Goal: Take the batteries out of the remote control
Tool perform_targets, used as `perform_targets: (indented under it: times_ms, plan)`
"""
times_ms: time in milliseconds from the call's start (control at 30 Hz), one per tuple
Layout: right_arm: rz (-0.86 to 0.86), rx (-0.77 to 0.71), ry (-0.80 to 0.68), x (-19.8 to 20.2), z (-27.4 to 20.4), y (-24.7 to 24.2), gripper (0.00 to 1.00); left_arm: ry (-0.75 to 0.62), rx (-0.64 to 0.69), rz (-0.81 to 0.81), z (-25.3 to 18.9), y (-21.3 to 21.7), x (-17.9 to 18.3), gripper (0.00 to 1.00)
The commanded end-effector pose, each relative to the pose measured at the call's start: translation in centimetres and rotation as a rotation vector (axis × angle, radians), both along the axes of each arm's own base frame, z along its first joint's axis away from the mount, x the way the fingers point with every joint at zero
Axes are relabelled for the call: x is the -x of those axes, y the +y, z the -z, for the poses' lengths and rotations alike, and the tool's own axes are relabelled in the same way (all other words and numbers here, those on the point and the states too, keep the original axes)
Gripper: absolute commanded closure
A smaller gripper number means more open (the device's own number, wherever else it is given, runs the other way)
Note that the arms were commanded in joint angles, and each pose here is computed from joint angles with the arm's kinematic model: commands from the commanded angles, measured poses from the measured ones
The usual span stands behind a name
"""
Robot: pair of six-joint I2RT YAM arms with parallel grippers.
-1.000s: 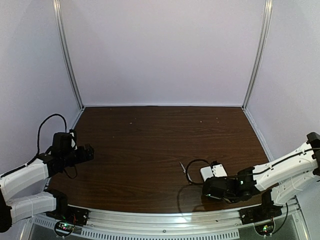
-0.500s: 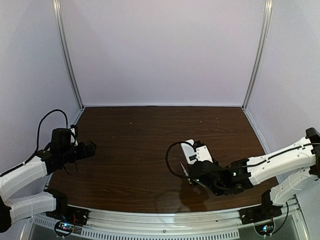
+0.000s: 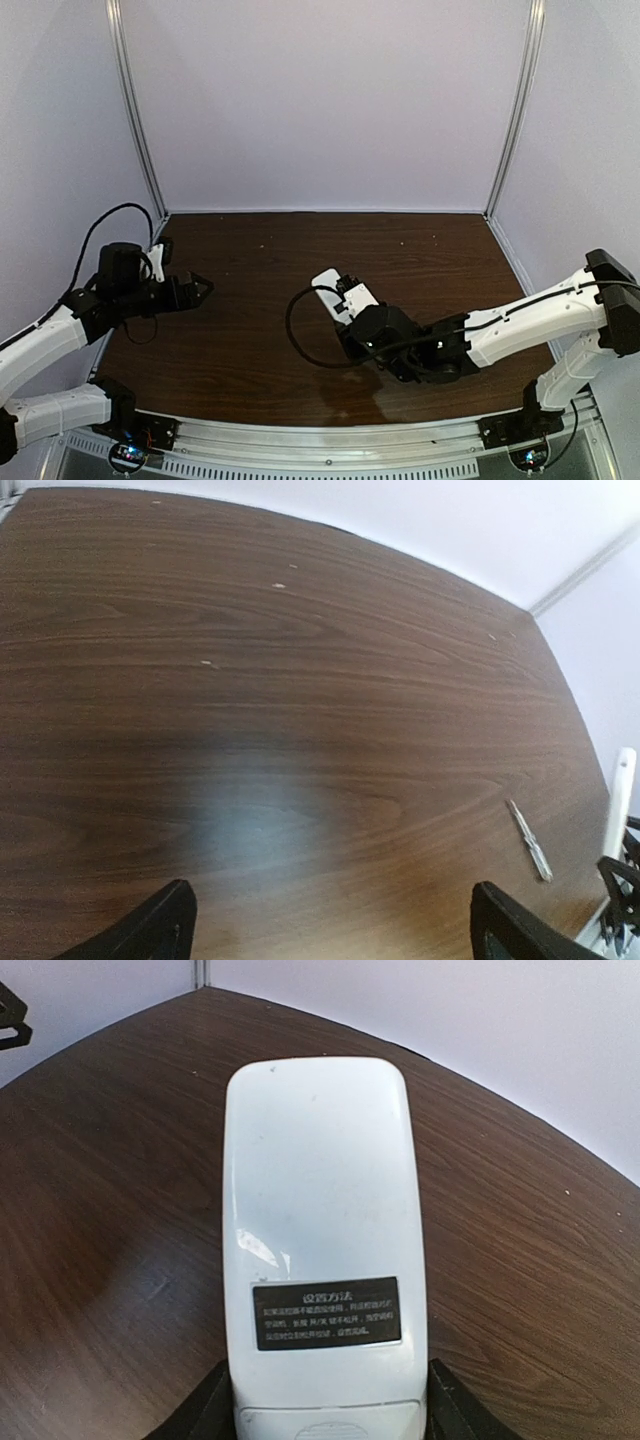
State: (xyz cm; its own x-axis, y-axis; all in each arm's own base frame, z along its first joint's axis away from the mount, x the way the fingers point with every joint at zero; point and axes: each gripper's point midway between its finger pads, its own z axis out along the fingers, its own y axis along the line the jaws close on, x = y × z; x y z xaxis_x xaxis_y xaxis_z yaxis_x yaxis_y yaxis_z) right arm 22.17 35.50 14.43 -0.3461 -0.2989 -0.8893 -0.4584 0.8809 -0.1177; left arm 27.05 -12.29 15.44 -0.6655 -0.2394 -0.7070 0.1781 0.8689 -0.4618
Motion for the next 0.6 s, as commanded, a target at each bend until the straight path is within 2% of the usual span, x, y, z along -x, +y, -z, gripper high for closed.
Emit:
perform_targets:
  times_ms: [0,100,200,333,567]
  plan:
    - [-0.197,-0.038,0.010,1.7,-0.2,2.1,0.94,-0.087,0.055,0.286,-3.9,-6.3,2.5,0.02]
    - [-0.222,-0.033,0.010,2.1,-0.4,1.9,1.00,-0.090,0.032,0.388,-4.4,-9.1,3.9,0.03]
    - [-0.296,-0.043,-0.002,3.1,-0.9,1.5,1.00,-0.067,0.031,0.499,-4.3,-11.6,5.1,0.03]
    - [-0.376,-0.073,-0.035,4.4,-1.9,0.6,1.00,-0.059,0.106,0.707,-5.3,-15.4,7.1,0.04]
    - [-0.462,-0.140,-0.095,5.6,-5.8,0.1,1.00,-0.060,0.170,0.845,-7.7,-18.2,8.7,0.09]
